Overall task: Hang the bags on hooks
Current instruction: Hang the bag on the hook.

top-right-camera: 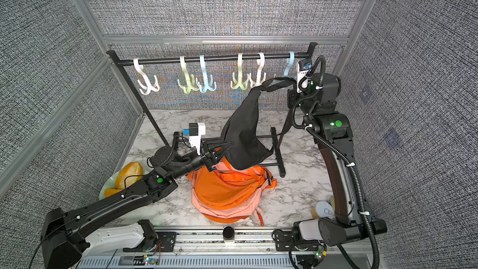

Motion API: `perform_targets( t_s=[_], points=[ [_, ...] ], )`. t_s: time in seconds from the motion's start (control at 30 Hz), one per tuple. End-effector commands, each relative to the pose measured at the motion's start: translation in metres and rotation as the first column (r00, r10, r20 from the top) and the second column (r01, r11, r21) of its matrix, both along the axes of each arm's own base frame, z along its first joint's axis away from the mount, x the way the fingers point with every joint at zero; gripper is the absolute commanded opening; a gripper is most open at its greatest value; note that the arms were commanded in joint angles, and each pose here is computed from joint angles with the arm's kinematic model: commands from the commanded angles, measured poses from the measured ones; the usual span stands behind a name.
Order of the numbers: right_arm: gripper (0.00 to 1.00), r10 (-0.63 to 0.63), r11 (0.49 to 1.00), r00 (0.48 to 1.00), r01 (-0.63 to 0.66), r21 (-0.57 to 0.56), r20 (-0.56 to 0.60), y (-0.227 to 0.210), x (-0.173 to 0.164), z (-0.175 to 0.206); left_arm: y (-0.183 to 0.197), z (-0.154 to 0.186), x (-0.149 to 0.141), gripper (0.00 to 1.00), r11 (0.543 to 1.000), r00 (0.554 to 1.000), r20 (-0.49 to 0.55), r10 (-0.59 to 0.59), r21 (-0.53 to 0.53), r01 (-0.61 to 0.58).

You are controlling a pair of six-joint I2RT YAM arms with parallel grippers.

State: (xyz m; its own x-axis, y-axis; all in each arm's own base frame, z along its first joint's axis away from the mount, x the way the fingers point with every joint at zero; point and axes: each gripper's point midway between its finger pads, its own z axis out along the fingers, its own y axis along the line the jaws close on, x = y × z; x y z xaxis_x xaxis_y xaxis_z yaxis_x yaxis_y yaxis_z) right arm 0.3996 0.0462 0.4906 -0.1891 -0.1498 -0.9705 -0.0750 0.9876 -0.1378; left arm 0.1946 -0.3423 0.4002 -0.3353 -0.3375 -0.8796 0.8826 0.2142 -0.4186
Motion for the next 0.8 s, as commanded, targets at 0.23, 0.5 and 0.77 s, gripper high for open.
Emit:
perform_targets(
  t_s=[0.23, 0.5, 0.77],
  points=[
    [0.0, 0.009, 1.0, 1.0, -0.009, 0.002, 0.017, 0.002, 0.005, 0.008, 0.003, 0.013, 0.002, 0.0, 0.999, 0.999, 0.023, 0.023, -0.024, -0.022],
    [0.0, -0.021, 0.999, 0.999, 0.019, -0.043, -0.027, -0.003, 0.013, -0.017, -0.003, -0.009, 0.002, 0.0, 1.0, 1.0, -0.03, 0.004, -0.008, -0.004],
    [0.12, -0.047, 0.997, 0.999, 0.046, -0.058, -0.019, -0.009, 0.009, -0.024, -0.012, -0.019, -0.004, 0.0, 1.0, 0.999, -0.052, -0.018, 0.015, 0.019]
  ],
)
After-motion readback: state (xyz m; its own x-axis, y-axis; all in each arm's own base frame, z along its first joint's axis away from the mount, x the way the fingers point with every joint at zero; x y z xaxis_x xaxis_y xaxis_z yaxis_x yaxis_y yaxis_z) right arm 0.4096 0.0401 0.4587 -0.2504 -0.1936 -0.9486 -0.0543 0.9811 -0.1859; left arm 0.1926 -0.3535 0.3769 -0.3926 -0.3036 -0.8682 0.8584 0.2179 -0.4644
